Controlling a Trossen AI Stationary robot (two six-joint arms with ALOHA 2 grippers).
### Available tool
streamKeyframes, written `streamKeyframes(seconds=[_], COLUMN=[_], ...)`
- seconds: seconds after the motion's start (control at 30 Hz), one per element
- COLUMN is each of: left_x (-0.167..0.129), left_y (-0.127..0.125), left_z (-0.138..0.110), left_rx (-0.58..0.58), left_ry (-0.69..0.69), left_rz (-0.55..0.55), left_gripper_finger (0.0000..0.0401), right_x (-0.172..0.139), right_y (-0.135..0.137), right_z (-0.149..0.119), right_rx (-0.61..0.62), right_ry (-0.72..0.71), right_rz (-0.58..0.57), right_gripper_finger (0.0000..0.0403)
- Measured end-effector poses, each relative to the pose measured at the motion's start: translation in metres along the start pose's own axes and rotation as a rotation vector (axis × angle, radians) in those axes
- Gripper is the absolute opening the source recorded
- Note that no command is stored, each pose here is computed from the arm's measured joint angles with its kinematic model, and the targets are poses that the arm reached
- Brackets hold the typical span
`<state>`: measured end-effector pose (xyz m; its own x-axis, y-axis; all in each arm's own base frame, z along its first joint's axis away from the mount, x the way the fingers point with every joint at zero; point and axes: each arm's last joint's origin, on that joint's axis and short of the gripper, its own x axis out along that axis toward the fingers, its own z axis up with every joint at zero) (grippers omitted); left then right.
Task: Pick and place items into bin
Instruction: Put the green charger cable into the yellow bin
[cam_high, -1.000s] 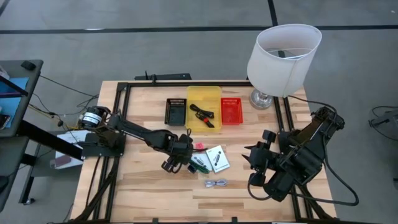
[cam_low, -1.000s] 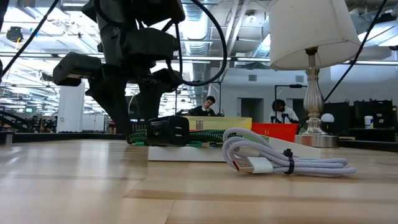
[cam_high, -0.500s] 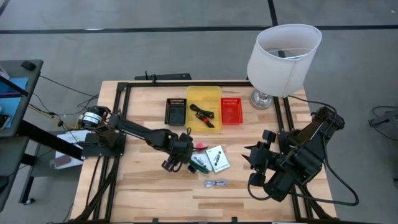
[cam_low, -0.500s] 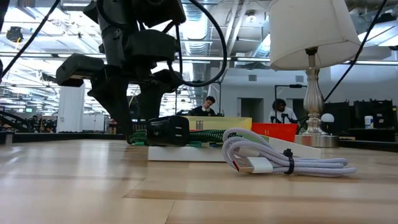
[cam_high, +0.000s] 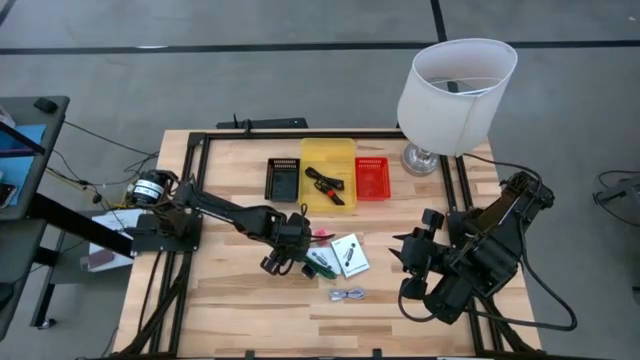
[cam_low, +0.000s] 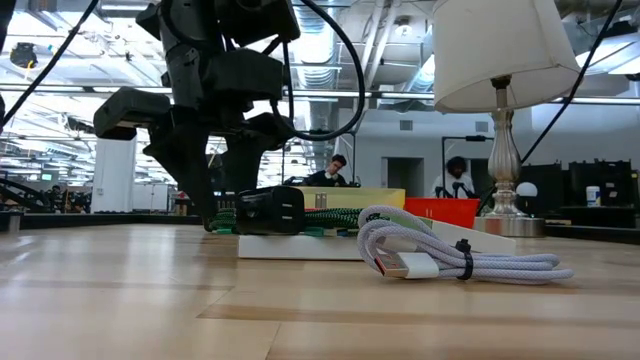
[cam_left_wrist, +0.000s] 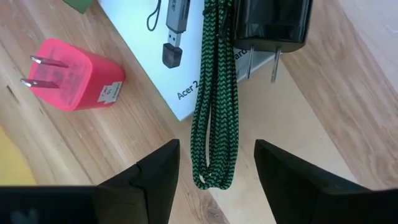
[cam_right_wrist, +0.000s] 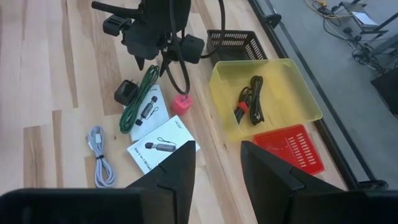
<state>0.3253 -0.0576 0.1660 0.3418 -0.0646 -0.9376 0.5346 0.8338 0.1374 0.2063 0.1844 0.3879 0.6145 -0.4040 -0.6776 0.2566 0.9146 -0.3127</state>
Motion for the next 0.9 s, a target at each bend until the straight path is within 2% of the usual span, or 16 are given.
streamKeyframes(seconds=[0.47, 0.9], left_x=[0.000, 0.013], left_y=[0.004, 0.009], left_z=[0.000, -0.003], left_rx=[0.012, -0.008], left_ry=[-0.013, 0.002], left_rz=[0.009, -0.047], left_gripper_finger=[0.0201, 0.0201], right_x=[0.000, 0.000], right_y=[0.000, 0.000], right_z=[0.000, 0.000], right_rx=[0.000, -0.005], right_ry=[0.000, 0.001], right_rz=[0.000, 0.001], right_gripper_finger=[0.0123, 0.0123])
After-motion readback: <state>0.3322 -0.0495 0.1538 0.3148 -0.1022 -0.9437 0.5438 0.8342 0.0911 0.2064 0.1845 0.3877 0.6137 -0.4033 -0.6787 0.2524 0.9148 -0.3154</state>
